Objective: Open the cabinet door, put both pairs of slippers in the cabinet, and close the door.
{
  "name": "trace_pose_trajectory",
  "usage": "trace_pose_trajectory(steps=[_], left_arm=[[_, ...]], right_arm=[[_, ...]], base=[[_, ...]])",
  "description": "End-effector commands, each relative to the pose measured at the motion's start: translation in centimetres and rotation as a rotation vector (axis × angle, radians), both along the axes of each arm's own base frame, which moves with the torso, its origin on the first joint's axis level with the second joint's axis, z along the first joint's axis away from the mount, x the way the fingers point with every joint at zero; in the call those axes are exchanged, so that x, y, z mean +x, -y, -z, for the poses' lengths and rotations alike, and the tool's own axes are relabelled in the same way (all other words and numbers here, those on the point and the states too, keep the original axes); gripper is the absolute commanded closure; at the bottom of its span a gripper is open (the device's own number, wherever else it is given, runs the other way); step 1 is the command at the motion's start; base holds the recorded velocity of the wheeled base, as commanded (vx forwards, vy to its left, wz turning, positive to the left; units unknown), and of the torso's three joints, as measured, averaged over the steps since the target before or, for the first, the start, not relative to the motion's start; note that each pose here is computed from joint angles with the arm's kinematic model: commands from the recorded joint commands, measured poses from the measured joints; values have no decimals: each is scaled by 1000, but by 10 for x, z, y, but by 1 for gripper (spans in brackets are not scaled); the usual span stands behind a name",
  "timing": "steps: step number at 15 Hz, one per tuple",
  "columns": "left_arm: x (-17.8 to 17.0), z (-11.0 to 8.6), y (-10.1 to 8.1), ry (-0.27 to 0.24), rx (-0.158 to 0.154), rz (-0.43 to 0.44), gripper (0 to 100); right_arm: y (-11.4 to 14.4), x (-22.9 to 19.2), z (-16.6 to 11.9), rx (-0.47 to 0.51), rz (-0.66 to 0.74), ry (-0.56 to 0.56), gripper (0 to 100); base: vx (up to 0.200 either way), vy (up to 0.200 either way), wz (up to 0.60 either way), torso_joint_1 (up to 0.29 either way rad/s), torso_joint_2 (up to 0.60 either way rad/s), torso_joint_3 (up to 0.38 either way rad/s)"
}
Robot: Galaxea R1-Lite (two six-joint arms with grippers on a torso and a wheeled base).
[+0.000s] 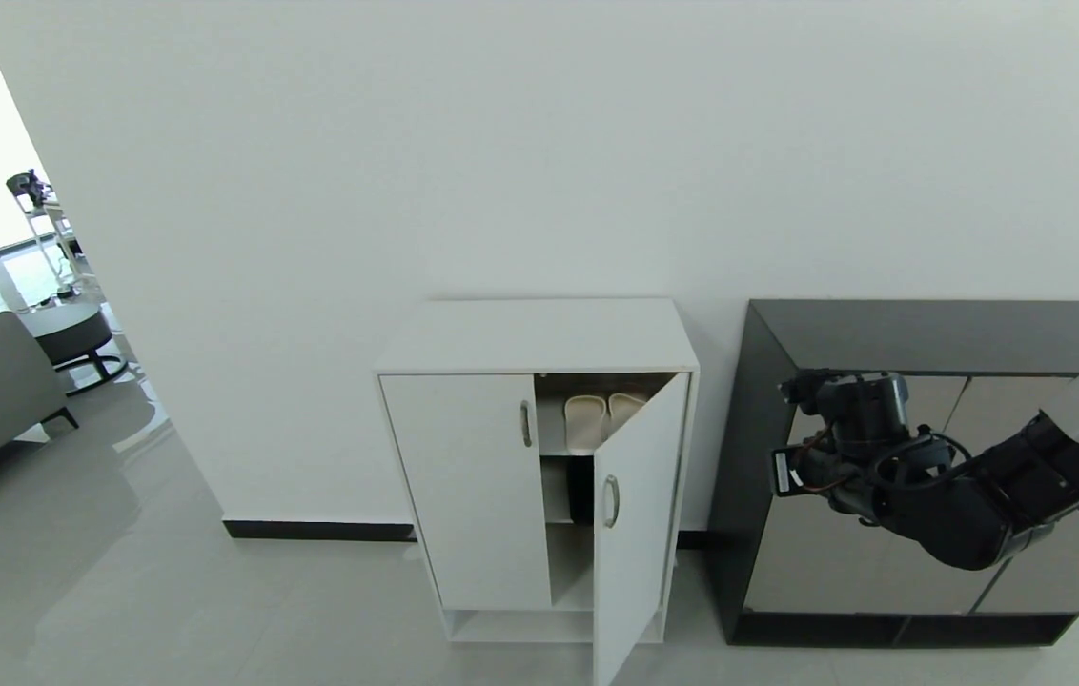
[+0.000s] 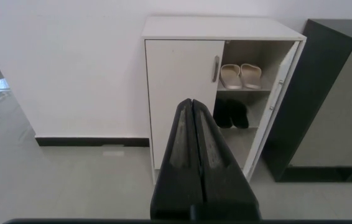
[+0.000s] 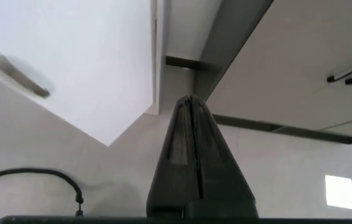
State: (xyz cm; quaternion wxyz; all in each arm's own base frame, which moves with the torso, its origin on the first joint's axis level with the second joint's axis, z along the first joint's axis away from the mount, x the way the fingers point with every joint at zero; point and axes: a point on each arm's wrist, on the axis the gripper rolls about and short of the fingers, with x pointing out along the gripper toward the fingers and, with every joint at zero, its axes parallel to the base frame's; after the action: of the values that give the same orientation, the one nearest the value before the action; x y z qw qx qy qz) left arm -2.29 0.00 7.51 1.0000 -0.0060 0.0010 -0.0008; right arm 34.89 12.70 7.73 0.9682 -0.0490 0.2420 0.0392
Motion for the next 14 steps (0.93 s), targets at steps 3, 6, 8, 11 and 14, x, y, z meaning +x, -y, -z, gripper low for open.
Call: trace_pose_trajectory(steps=[3,6,8,11,14], left_arm=[[0,0,0,-1,0,0,100],[0,0,0,-1,0,0,100],[0,0,0,-1,1,-2,100],[0,0,0,-1,0,-2,100],[0,0,0,-1,-3,-6,100]], right_arm=[[-3,-2,2,-3,-11,-7,100],[-15,-8,7,0,-47,-19,100],[-26,-11,17,4,-73,-8,100],[-31,-10,24,12,-84,13,100],[-44,-12,34,45,-118,83,100]], base=[[0,0,0,0,0,0],[0,0,0,0,0,0],[0,0,0,0,0,0],[0,0,0,0,0,0],[67,0,0,2,1,1]])
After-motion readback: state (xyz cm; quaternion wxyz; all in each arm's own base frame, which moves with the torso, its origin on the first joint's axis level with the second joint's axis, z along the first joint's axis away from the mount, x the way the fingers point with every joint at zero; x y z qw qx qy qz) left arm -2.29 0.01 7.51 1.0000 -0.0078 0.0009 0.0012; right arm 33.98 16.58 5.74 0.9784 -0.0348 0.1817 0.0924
